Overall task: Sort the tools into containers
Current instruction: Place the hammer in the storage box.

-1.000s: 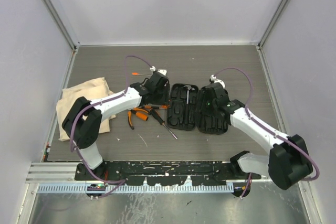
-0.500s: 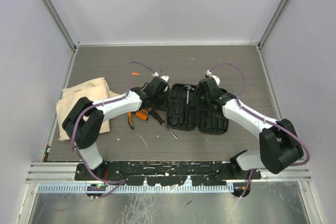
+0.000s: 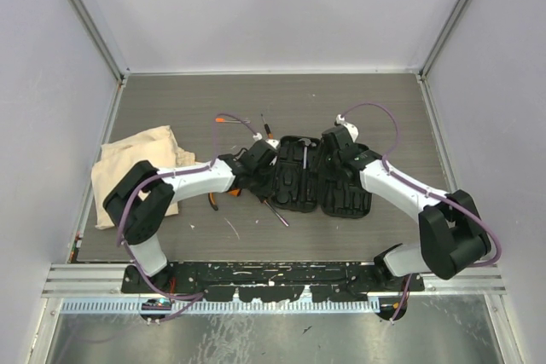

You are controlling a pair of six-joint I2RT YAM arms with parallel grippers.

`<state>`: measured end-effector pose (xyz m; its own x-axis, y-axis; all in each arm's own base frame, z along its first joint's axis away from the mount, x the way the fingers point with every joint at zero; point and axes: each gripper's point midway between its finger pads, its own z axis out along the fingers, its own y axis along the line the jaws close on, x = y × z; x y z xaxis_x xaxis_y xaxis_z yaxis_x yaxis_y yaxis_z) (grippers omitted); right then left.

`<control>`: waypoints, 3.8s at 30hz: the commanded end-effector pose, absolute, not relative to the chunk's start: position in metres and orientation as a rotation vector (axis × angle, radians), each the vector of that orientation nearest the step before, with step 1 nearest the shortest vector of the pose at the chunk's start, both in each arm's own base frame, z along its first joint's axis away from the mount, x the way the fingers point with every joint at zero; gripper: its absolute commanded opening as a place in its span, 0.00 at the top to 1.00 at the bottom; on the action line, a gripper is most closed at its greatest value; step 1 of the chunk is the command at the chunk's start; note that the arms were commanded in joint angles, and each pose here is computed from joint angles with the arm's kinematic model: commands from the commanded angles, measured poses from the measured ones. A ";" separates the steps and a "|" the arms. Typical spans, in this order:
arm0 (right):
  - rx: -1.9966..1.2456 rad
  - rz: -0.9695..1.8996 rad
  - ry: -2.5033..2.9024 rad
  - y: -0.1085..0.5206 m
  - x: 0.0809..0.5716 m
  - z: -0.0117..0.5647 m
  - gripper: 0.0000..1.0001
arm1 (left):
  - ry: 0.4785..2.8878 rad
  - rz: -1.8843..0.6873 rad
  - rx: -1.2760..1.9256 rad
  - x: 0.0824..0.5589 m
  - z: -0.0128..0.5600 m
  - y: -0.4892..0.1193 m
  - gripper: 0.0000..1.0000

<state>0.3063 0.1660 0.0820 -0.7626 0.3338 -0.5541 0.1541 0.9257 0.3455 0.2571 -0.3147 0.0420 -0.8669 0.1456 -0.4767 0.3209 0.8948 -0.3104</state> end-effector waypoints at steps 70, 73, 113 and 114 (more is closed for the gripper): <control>0.295 0.366 2.208 0.205 0.353 0.139 1.00 | 2.527 -0.572 0.338 0.241 0.071 -0.323 0.84; 0.295 0.383 2.193 0.205 0.352 0.144 0.99 | 2.526 -0.575 0.336 0.241 0.071 -0.324 0.84; 0.192 0.344 2.302 0.203 0.339 0.107 0.50 | 2.519 -0.606 0.330 0.236 0.079 -0.323 0.79; 0.202 0.328 2.300 0.199 0.340 0.110 0.49 | 2.519 -0.612 0.327 0.235 0.081 -0.323 0.77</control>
<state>0.3173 0.1990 0.0618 -0.7592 0.2222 -0.6118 0.0608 0.9600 0.2733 0.2370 -0.3130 0.0507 -0.8562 0.1343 -0.4988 0.3136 0.9025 -0.2953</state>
